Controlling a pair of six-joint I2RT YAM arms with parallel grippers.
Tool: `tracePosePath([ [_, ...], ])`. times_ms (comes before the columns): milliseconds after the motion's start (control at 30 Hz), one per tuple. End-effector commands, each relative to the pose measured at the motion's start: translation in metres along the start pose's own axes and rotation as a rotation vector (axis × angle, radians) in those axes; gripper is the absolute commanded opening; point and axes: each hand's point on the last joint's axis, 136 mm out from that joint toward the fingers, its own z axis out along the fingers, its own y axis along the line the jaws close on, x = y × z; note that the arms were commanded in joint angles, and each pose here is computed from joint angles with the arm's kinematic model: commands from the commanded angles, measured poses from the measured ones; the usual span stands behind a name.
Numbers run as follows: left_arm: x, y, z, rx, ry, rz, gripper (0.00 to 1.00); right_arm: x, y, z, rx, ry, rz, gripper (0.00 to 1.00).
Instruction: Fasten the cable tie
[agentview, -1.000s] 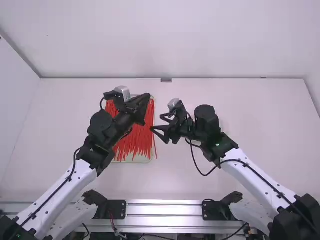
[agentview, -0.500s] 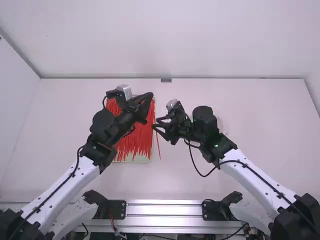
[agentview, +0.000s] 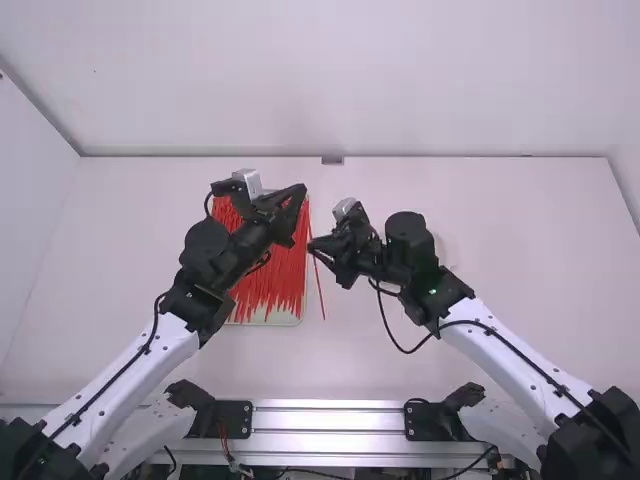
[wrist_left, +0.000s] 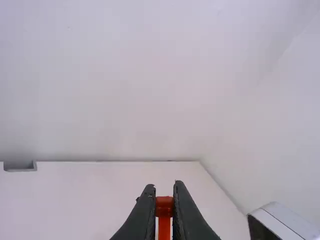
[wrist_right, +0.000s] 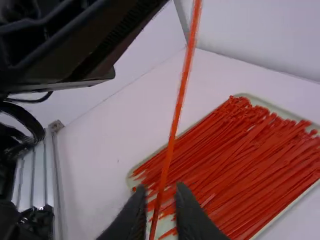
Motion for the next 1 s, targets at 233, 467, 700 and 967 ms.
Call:
tracePosePath([
  [233,0.002,-0.014,-0.001,0.072,0.01,0.0,0.08,-0.013,0.002,0.001,-0.001,-0.022,-0.041,0.0],
  [467,-0.001,-0.027,-0.002,0.133,-0.003,0.133,0.38,-0.018,-0.009,-0.007,0.025,-0.039,-0.044,0.0],
  [700,-0.003,-0.024,-0.002,0.128,-0.011,0.224,0.75,-0.025,-0.02,-0.027,-0.021,-0.057,-0.102,0.0],
  [967,-0.008,-0.036,-0.003,0.191,0.011,0.307,0.99,-0.036,-0.033,-0.057,-0.094,-0.103,-0.152,0.0],
])
